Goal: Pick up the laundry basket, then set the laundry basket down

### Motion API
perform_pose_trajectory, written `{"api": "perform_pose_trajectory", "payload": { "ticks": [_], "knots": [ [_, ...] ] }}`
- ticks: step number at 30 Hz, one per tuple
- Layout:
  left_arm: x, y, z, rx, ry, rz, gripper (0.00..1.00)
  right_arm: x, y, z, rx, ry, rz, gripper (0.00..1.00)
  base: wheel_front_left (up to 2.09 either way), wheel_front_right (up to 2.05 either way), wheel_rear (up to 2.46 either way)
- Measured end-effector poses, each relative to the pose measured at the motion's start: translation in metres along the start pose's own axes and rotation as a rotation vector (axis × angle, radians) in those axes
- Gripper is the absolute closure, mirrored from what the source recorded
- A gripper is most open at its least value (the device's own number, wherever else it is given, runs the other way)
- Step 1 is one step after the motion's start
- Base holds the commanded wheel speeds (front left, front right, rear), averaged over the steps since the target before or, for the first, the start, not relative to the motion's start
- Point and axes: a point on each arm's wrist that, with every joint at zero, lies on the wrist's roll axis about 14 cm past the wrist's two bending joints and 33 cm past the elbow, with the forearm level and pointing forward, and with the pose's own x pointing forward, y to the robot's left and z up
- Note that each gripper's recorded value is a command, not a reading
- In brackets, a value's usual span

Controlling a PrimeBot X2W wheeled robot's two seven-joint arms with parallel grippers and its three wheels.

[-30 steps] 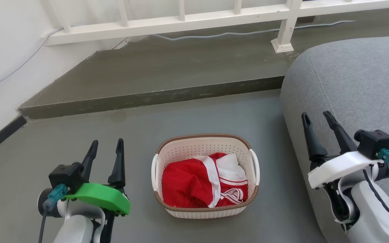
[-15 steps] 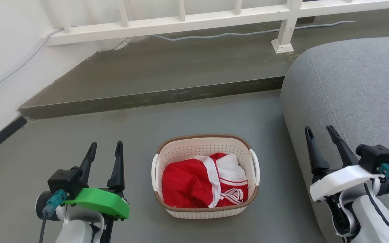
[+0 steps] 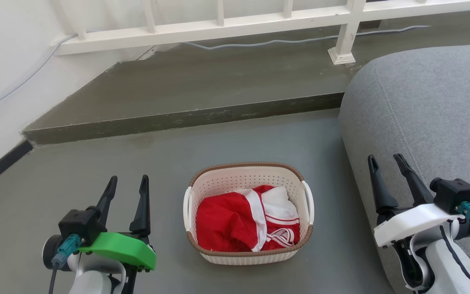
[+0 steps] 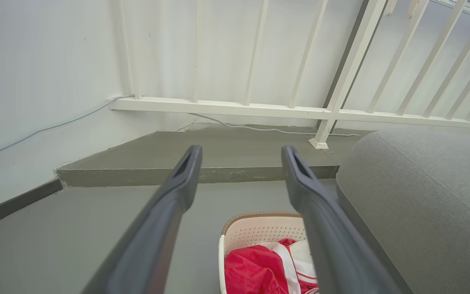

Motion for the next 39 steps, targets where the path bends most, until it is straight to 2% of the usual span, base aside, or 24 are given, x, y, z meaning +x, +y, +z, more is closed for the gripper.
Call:
{"api": "perform_pose_trajectory", "payload": {
  "ticks": [9, 10, 15, 19, 39],
  "knots": [
    [0.000, 0.001, 0.003, 0.000, -0.009, -0.003, 0.00, 0.000, 0.001, 0.001, -0.005, -0.008, 0.004, 0.00, 0.00, 0.00, 0.00],
    [-0.001, 0.001, 0.002, -0.008, -0.005, -0.007, 1.00, -0.001, 0.001, 0.001, -0.003, -0.005, 0.004, 1.00, 0.00, 0.00, 0.00],
    [-0.012, 0.007, -0.022, -0.017, 0.068, 0.020, 1.00, -0.013, 0.001, -0.025, 0.021, 0.070, -0.017, 1.00, 0.00, 0.00, 0.00],
    [-0.013, 0.008, -0.023, -0.033, 0.072, 0.028, 1.00, -0.014, 0.000, -0.027, 0.040, 0.075, -0.026, 1.00, 0.00, 0.00, 0.00],
    [-0.015, 0.028, -0.023, -0.307, 0.088, 0.127, 1.00, -0.014, -0.022, -0.027, 0.326, 0.093, -0.139, 1.00, 0.00, 0.00, 0.00]
  ]
}}
